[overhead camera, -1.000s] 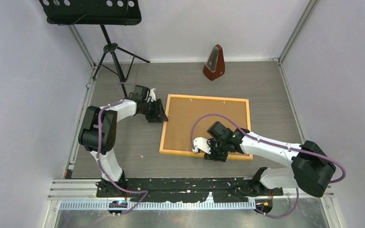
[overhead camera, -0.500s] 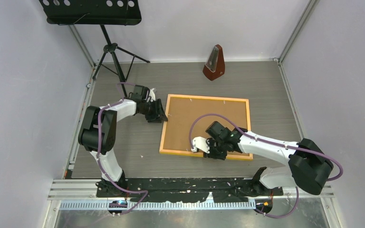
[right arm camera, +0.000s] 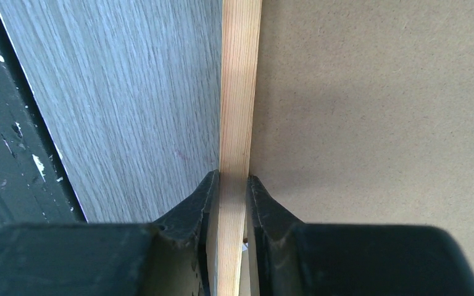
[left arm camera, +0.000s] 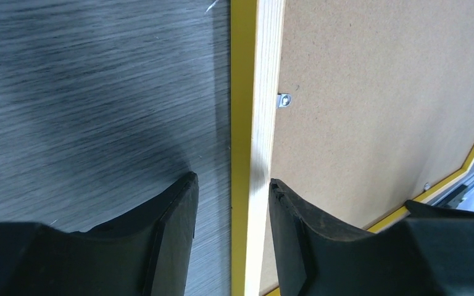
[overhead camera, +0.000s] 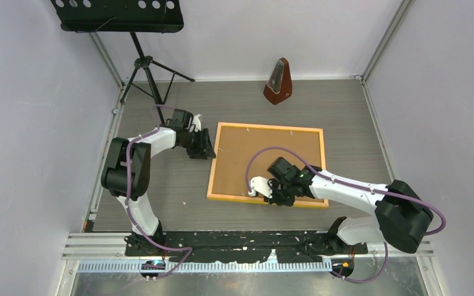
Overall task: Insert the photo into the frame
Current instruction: Turn over the photo frame at the center of the board.
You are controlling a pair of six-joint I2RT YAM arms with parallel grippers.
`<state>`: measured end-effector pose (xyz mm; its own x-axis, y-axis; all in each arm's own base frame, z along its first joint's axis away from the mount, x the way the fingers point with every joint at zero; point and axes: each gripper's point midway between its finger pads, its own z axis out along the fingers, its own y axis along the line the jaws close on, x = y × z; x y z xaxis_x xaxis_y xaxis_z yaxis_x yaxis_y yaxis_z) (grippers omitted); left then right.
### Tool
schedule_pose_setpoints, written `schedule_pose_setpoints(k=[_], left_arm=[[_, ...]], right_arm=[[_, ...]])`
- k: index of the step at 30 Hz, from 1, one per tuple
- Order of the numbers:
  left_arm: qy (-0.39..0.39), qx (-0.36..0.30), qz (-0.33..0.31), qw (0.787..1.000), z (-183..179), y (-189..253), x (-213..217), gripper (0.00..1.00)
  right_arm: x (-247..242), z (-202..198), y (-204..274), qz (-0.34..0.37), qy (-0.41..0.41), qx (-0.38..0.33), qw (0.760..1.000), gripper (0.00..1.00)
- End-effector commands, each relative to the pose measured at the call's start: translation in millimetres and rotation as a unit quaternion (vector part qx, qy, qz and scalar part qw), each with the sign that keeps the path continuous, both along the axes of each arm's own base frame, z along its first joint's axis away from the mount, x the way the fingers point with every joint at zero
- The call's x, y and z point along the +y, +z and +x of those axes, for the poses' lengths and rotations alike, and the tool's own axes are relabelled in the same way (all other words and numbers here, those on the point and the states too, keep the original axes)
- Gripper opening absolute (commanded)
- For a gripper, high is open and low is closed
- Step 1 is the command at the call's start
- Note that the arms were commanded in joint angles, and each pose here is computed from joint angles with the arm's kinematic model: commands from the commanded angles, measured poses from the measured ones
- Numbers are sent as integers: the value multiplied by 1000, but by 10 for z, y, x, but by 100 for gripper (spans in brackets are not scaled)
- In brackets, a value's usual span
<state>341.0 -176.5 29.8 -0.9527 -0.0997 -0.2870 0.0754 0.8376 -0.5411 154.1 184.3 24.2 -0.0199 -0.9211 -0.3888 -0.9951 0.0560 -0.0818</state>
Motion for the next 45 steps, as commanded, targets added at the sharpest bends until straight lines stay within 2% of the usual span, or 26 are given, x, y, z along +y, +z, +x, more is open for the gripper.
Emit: schedule_pose_setpoints(k=[1, 7, 12, 13, 14, 19, 23, 26, 33, 37, 41, 45], left_arm=[[-36, -52, 12, 998, 95, 291, 58, 48], [-121, -150, 28, 981, 26, 673, 107, 48], [-210, -261, 26, 942, -257, 1118, 97, 50], [-226, -278, 31, 933, -331, 1175, 99, 53], [-245, -296, 38, 923, -406, 1235, 99, 63], [-330, -357, 75, 871, -776, 1455, 37, 99], [-397, -412, 137, 809, -1047, 1467, -111, 100], [-422, -444, 166, 773, -1155, 1450, -207, 100], [-452, -480, 185, 728, -1311, 1458, -429, 100], [-476, -507, 198, 691, -1415, 1424, -625, 100], [-491, -528, 230, 654, -1408, 1312, -750, 100], [-499, -540, 248, 631, -1346, 1196, -835, 100]], right_arm=[[64, 38, 200, 21, 0, -17, 1000, 6], [169, 98, 574, 56, 4, -39, 998, 6], [223, 115, 687, 66, 5, -35, 997, 6], [235, 135, 705, 66, 3, -36, 997, 6], [234, 139, 710, 65, 3, -35, 997, 6], [283, 212, 807, 73, -7, -32, 997, 6], [318, 238, 903, 84, -16, -22, 996, 6], [348, 273, 1019, 100, -25, -13, 995, 6], [372, 302, 1248, 133, -45, 15, 990, 6], [381, 316, 1325, 142, -52, 20, 988, 6], [394, 352, 1401, 150, -58, 21, 987, 6], [390, 383, 1418, 154, -65, 24, 986, 6]])
